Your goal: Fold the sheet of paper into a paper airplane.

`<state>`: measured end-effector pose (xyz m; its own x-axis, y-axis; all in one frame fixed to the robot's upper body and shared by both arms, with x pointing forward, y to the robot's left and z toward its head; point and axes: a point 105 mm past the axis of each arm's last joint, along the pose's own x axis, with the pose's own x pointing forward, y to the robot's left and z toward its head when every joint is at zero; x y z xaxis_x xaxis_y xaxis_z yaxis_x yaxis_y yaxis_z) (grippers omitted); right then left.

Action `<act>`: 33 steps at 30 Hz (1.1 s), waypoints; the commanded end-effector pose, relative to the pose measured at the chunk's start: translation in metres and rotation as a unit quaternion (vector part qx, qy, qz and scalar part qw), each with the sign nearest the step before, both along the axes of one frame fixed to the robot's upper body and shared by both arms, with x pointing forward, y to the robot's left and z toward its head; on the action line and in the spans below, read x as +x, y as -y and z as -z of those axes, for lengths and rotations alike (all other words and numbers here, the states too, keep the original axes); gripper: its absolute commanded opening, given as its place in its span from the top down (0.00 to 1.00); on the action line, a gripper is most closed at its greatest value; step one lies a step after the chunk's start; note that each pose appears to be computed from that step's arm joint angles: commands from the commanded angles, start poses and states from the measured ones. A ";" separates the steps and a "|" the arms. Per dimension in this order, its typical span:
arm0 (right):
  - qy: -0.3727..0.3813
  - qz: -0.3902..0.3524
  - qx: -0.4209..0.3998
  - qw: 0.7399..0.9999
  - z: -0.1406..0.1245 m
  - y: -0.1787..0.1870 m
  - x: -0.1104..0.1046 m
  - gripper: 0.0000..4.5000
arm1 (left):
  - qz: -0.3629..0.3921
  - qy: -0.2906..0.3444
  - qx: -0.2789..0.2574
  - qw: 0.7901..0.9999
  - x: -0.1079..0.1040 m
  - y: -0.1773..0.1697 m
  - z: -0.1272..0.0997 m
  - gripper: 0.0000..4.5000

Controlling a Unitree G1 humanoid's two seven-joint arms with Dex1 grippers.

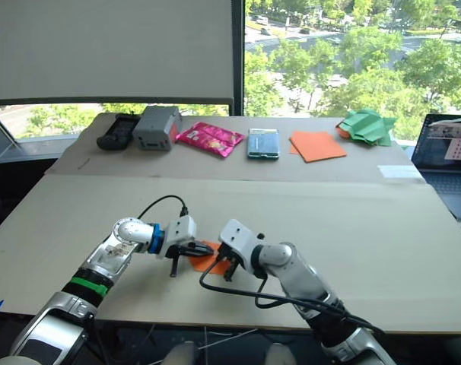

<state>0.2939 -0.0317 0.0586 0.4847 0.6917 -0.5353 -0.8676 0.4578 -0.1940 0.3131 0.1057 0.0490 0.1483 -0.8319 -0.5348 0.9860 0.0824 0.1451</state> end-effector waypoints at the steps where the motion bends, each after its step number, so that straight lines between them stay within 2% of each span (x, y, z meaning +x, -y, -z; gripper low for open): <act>1: -0.050 0.016 -0.032 0.998 0.025 0.009 -0.005 0.99 | -0.030 -0.078 0.058 0.995 -0.017 -0.030 0.038 0.97; 18: -0.052 0.013 -0.039 0.998 0.028 0.009 -0.004 0.99 | -0.079 -0.089 0.104 0.987 -0.027 -0.078 0.053 0.97; 33: -0.051 0.009 -0.041 0.998 0.027 0.009 -0.004 0.99 | -0.108 -0.075 0.123 0.984 -0.023 -0.105 0.047 0.97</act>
<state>0.2948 -0.0276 0.0566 0.4660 0.6946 -0.5480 -0.8780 0.4394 -0.1895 0.3121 0.1775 0.0491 0.2780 -0.7530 -0.5965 0.9605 0.2118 0.1803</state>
